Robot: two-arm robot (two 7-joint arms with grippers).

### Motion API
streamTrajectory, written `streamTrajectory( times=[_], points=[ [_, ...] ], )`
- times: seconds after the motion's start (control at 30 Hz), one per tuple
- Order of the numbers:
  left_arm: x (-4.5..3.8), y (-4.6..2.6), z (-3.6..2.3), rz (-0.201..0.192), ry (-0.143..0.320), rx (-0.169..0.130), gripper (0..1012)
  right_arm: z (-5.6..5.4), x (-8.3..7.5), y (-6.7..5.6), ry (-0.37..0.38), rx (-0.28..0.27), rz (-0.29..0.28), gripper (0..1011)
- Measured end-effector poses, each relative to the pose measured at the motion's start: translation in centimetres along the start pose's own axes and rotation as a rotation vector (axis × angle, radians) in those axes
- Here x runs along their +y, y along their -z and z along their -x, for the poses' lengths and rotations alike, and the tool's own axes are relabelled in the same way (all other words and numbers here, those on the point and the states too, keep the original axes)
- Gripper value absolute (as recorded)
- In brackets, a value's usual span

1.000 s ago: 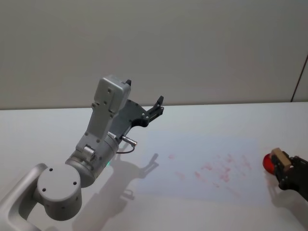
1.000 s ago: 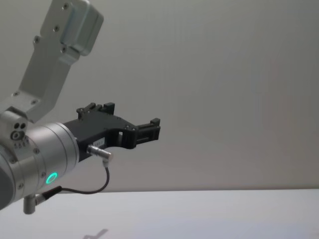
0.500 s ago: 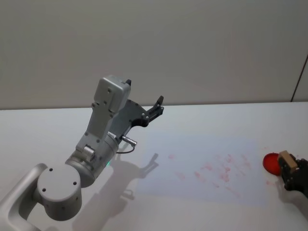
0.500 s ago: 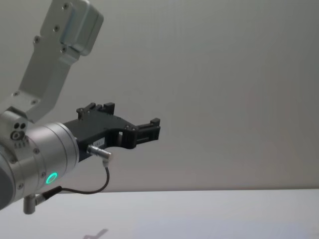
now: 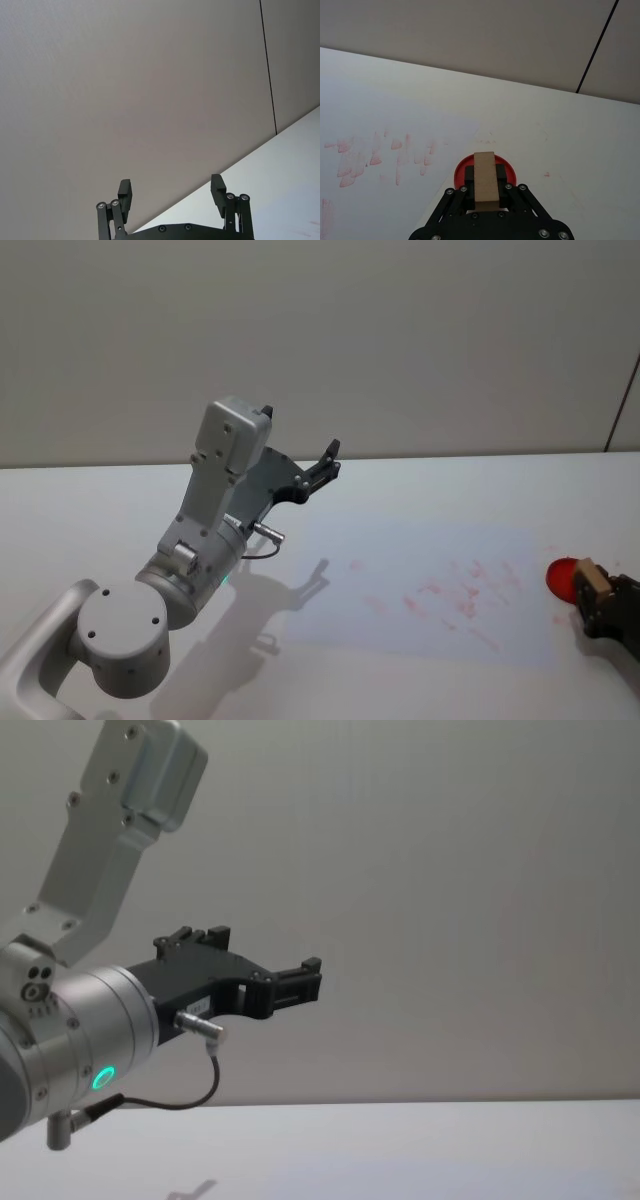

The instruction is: Use the one hand to pick up the stamp and affix it onto the A4 paper.

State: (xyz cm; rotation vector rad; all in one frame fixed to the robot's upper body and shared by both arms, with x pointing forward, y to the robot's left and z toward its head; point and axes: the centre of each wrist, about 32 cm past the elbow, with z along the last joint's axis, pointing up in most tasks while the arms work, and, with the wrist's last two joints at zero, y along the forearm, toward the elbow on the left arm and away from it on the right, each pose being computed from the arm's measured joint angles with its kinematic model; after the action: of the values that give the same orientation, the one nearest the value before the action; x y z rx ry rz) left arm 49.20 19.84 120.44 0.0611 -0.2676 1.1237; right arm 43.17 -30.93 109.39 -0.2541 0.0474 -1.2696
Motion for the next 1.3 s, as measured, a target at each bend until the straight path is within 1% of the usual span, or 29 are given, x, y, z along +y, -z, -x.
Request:
streamTrajectory(
  times=[0.47, 1.07, 1.17, 1.2, 1.3],
  points=[
    [0.0, 0.0, 0.0, 0.0, 0.0, 0.0, 1001, 0.2, 1.1, 0.0, 0.012, 0.007, 0.003, 221],
    [0.0, 0.0, 0.0, 0.0, 0.0, 0.0, 1001, 0.3, 2.0, 0.0, 0.015, 0.003, 0.012, 221],
    [0.0, 0.0, 0.0, 0.0, 0.0, 0.0, 1001, 0.4, 2.1, 0.0, 0.016, 0.001, 0.013, 253],
    [0.0, 0.0, 0.0, 0.0, 0.0, 0.0, 1001, 0.4, 2.2, 0.0, 0.016, 0.001, 0.013, 317],
    [0.0, 0.0, 0.0, 0.0, 0.0, 0.0, 1001, 0.4, 2.3, 0.0, 0.017, 0.001, 0.01, 392]
  ],
)
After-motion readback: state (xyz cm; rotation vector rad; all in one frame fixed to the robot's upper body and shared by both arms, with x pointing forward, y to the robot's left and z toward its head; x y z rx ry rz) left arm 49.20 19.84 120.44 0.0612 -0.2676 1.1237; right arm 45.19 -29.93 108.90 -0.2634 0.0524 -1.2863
